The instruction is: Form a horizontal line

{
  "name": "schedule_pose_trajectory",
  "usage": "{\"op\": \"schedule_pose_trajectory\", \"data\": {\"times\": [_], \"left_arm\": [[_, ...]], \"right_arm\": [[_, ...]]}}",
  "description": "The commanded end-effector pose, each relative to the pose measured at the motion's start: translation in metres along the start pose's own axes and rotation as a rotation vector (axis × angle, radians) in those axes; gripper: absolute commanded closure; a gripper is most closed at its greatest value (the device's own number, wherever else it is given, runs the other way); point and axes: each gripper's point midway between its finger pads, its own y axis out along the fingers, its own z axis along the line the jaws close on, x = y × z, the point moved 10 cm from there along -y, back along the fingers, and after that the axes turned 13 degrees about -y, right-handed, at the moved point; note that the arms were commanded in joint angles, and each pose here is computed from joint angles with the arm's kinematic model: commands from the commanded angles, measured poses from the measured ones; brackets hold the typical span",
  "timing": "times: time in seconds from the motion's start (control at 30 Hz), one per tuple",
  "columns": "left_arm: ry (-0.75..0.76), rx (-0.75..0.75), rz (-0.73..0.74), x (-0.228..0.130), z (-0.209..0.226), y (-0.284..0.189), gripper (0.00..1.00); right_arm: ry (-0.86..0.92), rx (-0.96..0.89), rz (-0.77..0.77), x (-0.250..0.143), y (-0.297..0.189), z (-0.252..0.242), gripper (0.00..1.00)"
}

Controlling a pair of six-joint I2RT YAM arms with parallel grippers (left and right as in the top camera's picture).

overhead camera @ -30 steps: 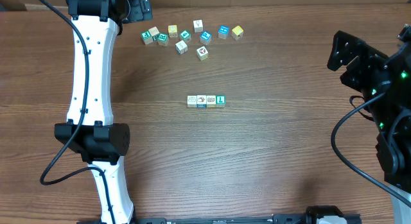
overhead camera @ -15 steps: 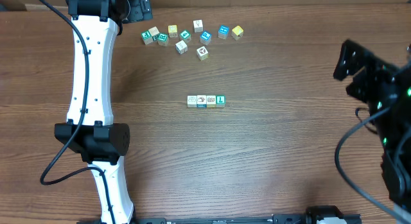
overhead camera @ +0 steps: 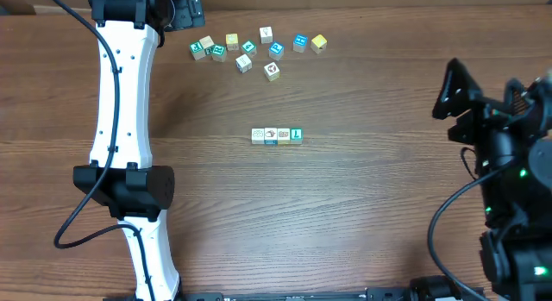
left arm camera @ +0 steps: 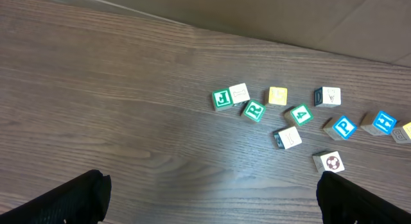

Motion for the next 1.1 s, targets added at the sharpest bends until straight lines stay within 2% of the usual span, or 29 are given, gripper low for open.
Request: {"op": "schedule_pose_trajectory", "data": {"times": [0.0, 0.2, 0.4, 0.67, 1.07], "left_arm": [[0.015, -0.003, -0.01, 0.0, -0.002, -0.004, 0.0], [0.015, -0.003, -0.01, 0.0, -0.002, -0.004, 0.0], [0.015, -0.003, -0.01, 0.0, -0.002, -0.004, 0.0], [0.015, -0.003, -0.01, 0.0, -0.002, -0.004, 0.0], [0.015, -0.003, -0.01, 0.0, -0.002, -0.004, 0.0]], "right_arm": [[-0.109, 0.134, -0.094, -0.011, -0.007, 0.008, 0.0], [-0.283, 0.267, -0.272, -0.017, -0.014, 0.017, 0.0], [-0.415, 0.305, -0.331, -0.02, -0.023, 0.025, 0.0], [-0.425, 0.317, -0.319, -0.024, -0.023, 0.027, 0.0], [-0.433, 0.327, -0.209, -0.039, -0.026, 0.024, 0.0]]}}
